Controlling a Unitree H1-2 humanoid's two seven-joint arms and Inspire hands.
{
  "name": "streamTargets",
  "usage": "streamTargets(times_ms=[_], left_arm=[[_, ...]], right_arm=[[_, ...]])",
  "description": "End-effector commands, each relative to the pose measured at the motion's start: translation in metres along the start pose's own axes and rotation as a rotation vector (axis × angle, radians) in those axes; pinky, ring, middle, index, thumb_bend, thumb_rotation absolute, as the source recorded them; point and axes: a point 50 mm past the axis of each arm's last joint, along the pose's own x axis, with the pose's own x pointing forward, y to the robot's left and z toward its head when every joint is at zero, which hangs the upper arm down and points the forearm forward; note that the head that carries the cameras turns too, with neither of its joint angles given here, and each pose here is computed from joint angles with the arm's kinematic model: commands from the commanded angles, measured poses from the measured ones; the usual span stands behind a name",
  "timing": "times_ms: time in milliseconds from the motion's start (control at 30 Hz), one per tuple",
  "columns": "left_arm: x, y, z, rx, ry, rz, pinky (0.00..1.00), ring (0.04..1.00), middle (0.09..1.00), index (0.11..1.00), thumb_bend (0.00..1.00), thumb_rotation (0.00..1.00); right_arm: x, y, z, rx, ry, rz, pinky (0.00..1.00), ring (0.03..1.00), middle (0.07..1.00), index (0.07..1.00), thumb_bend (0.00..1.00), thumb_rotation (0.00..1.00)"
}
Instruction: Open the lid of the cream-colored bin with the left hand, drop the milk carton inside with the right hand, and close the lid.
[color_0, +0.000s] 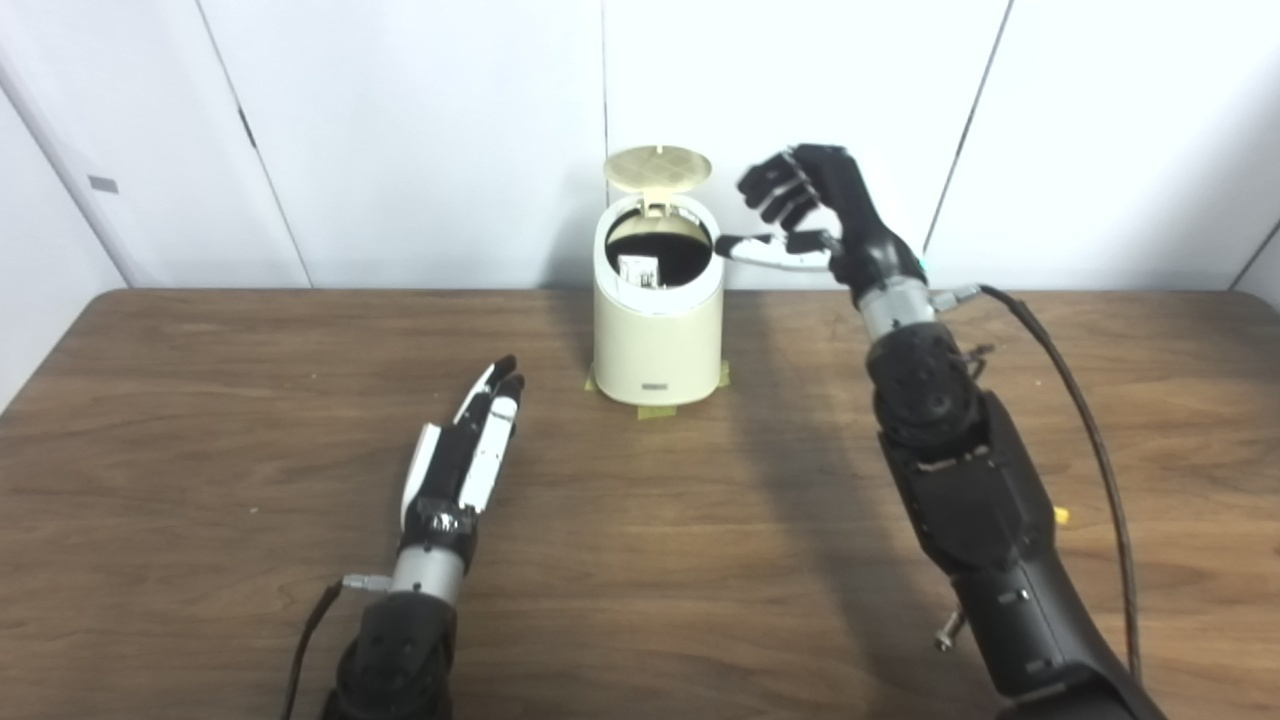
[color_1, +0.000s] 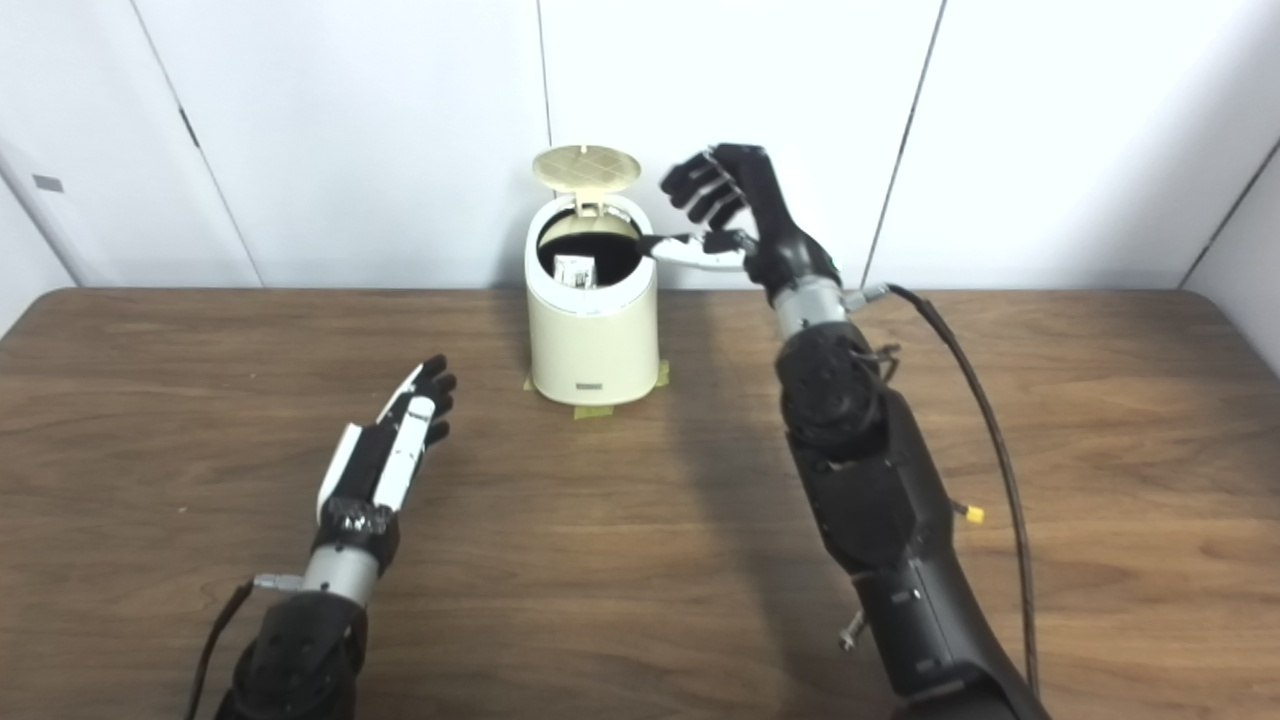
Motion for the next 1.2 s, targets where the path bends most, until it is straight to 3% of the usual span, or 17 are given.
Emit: streamTargets(times_ms=[0, 133, 200, 267, 300, 367, 633, 833, 1000, 1167], left_arm=[[0.016, 0.005, 0.033, -0.007, -0.106, 0.016, 0.93, 0.943, 0.914, 0.921, 0.41, 0.93], [0.032, 0.017, 0.046, -0.05, -0.131, 0.009, 0.87, 0.885, 0.888, 0.896, 0.37, 0.86], [0.04, 0.021, 0.056, -0.05, -0.139, 0.003, 0.86, 0.87, 0.88, 0.88, 0.38, 0.85], [0.049, 0.025, 0.066, -0.046, -0.147, -0.003, 0.84, 0.86, 0.871, 0.86, 0.36, 0.84], [0.053, 0.027, 0.071, -0.041, -0.151, -0.004, 0.83, 0.855, 0.865, 0.847, 0.35, 0.84], [0.059, 0.029, 0.077, -0.027, -0.157, -0.006, 0.81, 0.841, 0.851, 0.83, 0.35, 0.83], [0.088, 0.037, 0.11, -0.068, -0.191, -0.027, 0.83, 0.842, 0.838, 0.813, 0.36, 0.82], [0.114, 0.037, 0.138, -0.045, -0.219, -0.072, 0.87, 0.864, 0.854, 0.83, 0.39, 0.82], [0.136, 0.034, 0.156, -0.006, -0.241, -0.106, 0.87, 0.872, 0.86, 0.828, 0.39, 0.84], [0.152, 0.031, 0.172, 0.042, -0.276, -0.121, 0.86, 0.87, 0.856, 0.825, 0.42, 0.86]], right_arm=[[-0.001, -0.018, 0.012, 0.051, -0.008, -0.032, 0.43, 0.463, 0.501, 0.479, 0.52, 0.0], [-0.035, -0.025, -0.007, 0.23, 0.097, -0.036, 0.42, 0.431, 0.505, 0.514, 0.52, 0.0], [-0.053, -0.025, -0.016, 0.331, 0.146, -0.019, 0.46, 0.514, 0.532, 0.504, 0.52, 0.03], [-0.071, -0.022, -0.021, 0.432, 0.196, 0.002, 0.53, 0.617, 0.652, 0.499, 0.51, 0.12], [-0.08, -0.02, -0.022, 0.452, 0.213, 0.015, 0.58, 0.679, 0.708, 0.612, 0.53, 0.25], [-0.09, -0.017, -0.024, 0.45, 0.229, 0.031, 0.66, 0.764, 0.791, 0.739, 0.52, 0.43], [-0.135, -0.001, -0.044, 0.481, 0.299, 0.044, 0.78, 0.89, 0.92, 0.961, 0.5, 0.74], [-0.16, 0.009, -0.051, 0.517, 0.332, 0.06, 0.81, 0.905, 0.925, 0.957, 0.52, 0.91], [-0.169, 0.02, -0.055, 0.596, 0.315, 0.058, 0.86, 0.927, 0.931, 0.953, 0.56, 0.92], [-0.176, 0.026, -0.054, 0.598, 0.312, 0.062, 0.83, 0.919, 0.927, 0.957, 0.57, 0.98]])
